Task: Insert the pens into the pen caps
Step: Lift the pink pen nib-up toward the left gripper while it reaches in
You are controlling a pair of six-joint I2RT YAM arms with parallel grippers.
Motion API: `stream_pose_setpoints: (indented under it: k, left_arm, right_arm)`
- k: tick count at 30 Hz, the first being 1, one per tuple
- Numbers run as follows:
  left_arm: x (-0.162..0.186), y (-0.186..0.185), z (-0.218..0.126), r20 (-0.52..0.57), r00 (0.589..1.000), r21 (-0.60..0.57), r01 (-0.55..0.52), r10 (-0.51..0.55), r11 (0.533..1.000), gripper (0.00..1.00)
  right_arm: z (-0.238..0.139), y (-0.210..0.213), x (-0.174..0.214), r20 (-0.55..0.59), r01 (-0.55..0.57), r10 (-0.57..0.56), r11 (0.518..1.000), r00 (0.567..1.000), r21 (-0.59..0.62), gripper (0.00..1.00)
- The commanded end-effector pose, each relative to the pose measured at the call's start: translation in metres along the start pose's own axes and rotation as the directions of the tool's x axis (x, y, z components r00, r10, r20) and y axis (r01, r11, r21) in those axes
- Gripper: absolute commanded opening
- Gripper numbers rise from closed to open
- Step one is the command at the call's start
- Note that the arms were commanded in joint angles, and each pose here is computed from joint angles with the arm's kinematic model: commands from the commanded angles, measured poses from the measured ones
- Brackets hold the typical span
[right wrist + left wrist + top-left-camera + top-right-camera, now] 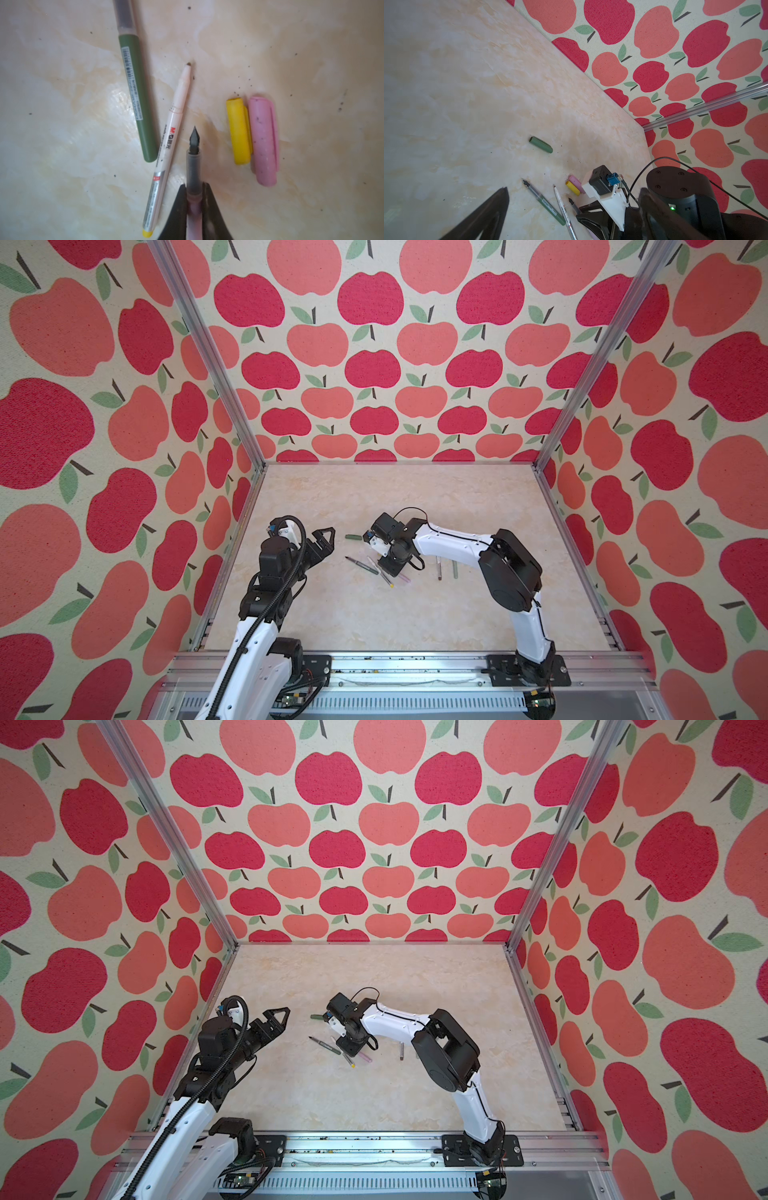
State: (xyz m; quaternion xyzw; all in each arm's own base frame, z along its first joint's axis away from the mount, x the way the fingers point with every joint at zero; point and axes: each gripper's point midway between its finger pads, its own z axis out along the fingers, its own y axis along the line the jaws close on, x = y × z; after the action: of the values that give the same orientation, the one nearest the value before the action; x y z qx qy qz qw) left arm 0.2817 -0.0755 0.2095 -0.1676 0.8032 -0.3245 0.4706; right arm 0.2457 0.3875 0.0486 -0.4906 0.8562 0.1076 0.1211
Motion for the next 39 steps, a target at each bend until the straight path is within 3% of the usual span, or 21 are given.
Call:
stream_pose_setpoints:
  k: [1, 6, 12, 21, 25, 31, 39]
  left_arm:
    - [-0.014, -0.03, -0.009, 0.06, 0.992, 0.13, -0.118, 0.111, 0.984, 0.99]
    - [-0.017, -0.057, -0.017, 0.077, 0.977, 0.238, -0.214, 0.201, 0.947, 0.99]
    - [-0.006, -0.094, -0.024, 0.042, 0.956, 0.441, -0.28, 0.292, 0.853, 1.0]
    - [0.016, -0.141, -0.027, -0.129, 0.954, 0.718, -0.099, 0.272, 0.689, 0.98]
    - [0.03, -0.154, -0.022, -0.199, 0.936, 0.75, -0.043, 0.289, 0.659, 0.95]
    - [0.038, -0.158, -0.007, -0.273, 0.931, 0.733, 0.038, 0.242, 0.679, 0.92]
    - [0.041, -0.164, 0.004, -0.315, 0.927, 0.732, 0.101, 0.204, 0.674, 0.85]
  right_arm:
    - [-0.05, 0.001, -0.026, 0.14, -0.057, 0.066, 0.996, 0.988, -0.065, 0.08]
    - [-0.101, -0.008, -0.05, 0.291, -0.137, 0.183, 0.976, 0.939, -0.169, 0.07]
    - [-0.168, -0.019, -0.074, 0.46, -0.19, 0.349, 0.915, 0.816, -0.357, 0.05]
    - [-0.241, -0.017, -0.095, 0.592, -0.111, 0.455, 0.845, 0.666, -0.524, 0.05]
    - [-0.256, -0.013, -0.105, 0.62, -0.072, 0.483, 0.82, 0.618, -0.568, 0.05]
    - [-0.261, -0.008, -0.115, 0.628, -0.037, 0.497, 0.8, 0.599, -0.599, 0.05]
    - [-0.256, 0.006, -0.12, 0.62, -0.012, 0.491, 0.789, 0.612, -0.614, 0.05]
